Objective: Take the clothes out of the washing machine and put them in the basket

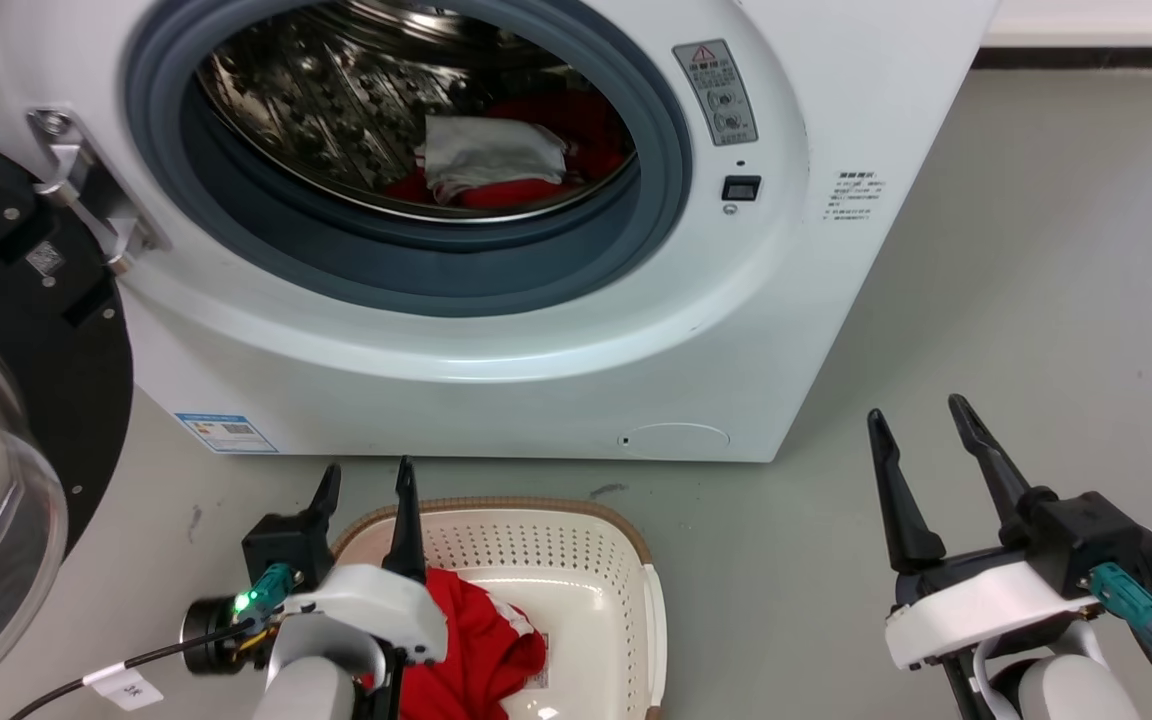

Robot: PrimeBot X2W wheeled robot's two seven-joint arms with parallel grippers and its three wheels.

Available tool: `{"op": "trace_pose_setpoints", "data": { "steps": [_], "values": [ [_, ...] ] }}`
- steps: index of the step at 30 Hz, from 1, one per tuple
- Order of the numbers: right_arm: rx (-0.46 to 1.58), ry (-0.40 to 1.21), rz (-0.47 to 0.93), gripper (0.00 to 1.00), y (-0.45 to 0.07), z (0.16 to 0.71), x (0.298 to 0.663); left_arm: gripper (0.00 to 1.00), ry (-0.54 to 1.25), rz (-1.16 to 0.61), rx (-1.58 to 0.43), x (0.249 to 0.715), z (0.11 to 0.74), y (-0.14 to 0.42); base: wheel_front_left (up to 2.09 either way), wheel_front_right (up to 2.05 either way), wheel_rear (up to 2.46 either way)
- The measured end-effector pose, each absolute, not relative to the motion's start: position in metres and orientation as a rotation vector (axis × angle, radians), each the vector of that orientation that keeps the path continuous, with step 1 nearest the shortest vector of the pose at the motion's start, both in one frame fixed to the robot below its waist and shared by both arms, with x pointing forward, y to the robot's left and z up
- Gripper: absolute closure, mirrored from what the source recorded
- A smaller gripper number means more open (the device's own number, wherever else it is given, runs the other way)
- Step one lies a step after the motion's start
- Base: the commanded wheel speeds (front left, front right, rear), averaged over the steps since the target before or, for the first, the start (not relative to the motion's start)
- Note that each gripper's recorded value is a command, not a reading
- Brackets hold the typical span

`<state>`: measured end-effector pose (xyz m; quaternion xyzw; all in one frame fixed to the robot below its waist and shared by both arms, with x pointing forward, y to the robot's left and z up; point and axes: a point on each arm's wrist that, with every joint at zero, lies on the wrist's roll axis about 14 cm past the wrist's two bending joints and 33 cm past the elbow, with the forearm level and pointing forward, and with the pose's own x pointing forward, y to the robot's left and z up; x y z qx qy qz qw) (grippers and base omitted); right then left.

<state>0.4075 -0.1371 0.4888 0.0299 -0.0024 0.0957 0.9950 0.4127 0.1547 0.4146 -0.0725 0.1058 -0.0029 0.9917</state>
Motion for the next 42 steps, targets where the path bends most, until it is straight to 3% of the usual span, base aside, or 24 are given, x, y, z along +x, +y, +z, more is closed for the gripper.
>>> {"op": "trace_pose_setpoints", "data": {
  "steps": [9, 17, 29, 42],
  "values": [
    [0.045, -0.025, 0.177, 0.00, -0.143, 0.500, 0.403, 0.00, -0.043, -0.057, -0.082, 0.429, 0.496, 0.144, 0.00, 0.00, 0.00],
    [0.038, -0.027, 0.173, 0.00, -0.144, 0.502, 0.403, 0.00, -0.147, -0.074, -0.062, 0.452, 0.532, 0.140, 0.00, 0.00, 0.00],
    [0.047, 0.002, 0.196, 0.00, -0.136, 0.489, 0.420, 0.00, -0.128, -0.121, -0.055, 0.517, 0.531, 0.132, 0.00, 0.00, 0.00],
    [0.084, 0.031, 0.215, 0.00, -0.129, 0.461, 0.450, 0.00, 0.045, -0.145, 0.033, 0.613, 0.469, 0.134, 0.00, 0.00, 0.00]
  ]
}}
